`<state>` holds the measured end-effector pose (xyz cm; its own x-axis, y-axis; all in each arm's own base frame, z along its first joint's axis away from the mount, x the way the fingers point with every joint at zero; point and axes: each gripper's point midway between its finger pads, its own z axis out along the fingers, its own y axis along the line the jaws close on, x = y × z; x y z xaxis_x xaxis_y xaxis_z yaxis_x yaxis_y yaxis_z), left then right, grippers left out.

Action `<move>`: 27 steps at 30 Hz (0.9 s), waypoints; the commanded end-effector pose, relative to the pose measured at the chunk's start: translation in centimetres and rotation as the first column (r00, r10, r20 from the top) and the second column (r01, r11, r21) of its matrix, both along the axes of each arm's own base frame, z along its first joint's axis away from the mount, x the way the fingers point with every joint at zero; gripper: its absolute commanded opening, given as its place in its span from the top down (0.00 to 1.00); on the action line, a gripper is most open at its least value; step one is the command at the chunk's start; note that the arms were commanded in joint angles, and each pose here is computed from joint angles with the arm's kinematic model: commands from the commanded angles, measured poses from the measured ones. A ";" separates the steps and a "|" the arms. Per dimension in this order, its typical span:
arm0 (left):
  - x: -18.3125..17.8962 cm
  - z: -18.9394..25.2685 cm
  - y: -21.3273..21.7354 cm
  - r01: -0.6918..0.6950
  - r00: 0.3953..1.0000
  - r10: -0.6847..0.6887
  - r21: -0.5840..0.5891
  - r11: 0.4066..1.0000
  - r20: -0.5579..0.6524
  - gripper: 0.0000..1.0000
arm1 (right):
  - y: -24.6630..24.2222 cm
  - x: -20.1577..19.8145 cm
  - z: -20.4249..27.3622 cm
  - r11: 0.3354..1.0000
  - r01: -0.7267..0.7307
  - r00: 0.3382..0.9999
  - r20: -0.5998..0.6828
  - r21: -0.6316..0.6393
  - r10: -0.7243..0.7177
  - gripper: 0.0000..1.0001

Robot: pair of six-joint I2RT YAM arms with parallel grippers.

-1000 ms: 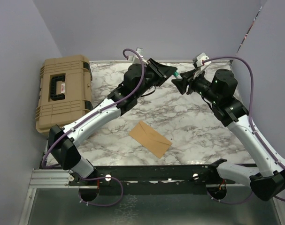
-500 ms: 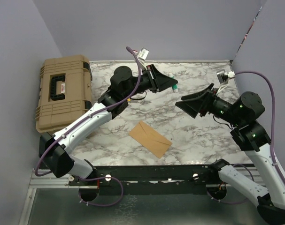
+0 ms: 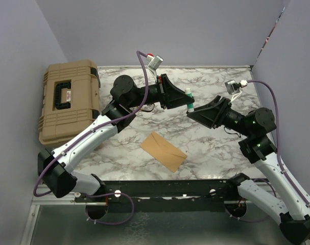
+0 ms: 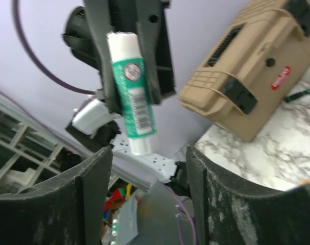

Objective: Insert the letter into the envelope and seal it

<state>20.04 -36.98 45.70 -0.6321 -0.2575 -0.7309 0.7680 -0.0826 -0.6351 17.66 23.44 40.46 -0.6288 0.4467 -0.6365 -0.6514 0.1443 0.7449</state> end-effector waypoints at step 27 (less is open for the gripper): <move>8.0 -4.3 0.4 -0.365 0.878 0.395 0.154 0.918 -0.270 1.00 | -0.8 10.1 -3.3 0.842 0.370 0.861 0.485 -0.392 -0.153 0.99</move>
<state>23.86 -36.33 44.95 -0.6441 -0.3914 -0.6572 0.6945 0.0609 -0.7169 22.78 24.53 40.80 -0.3436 0.3251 -0.8810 -0.8238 0.3462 0.4490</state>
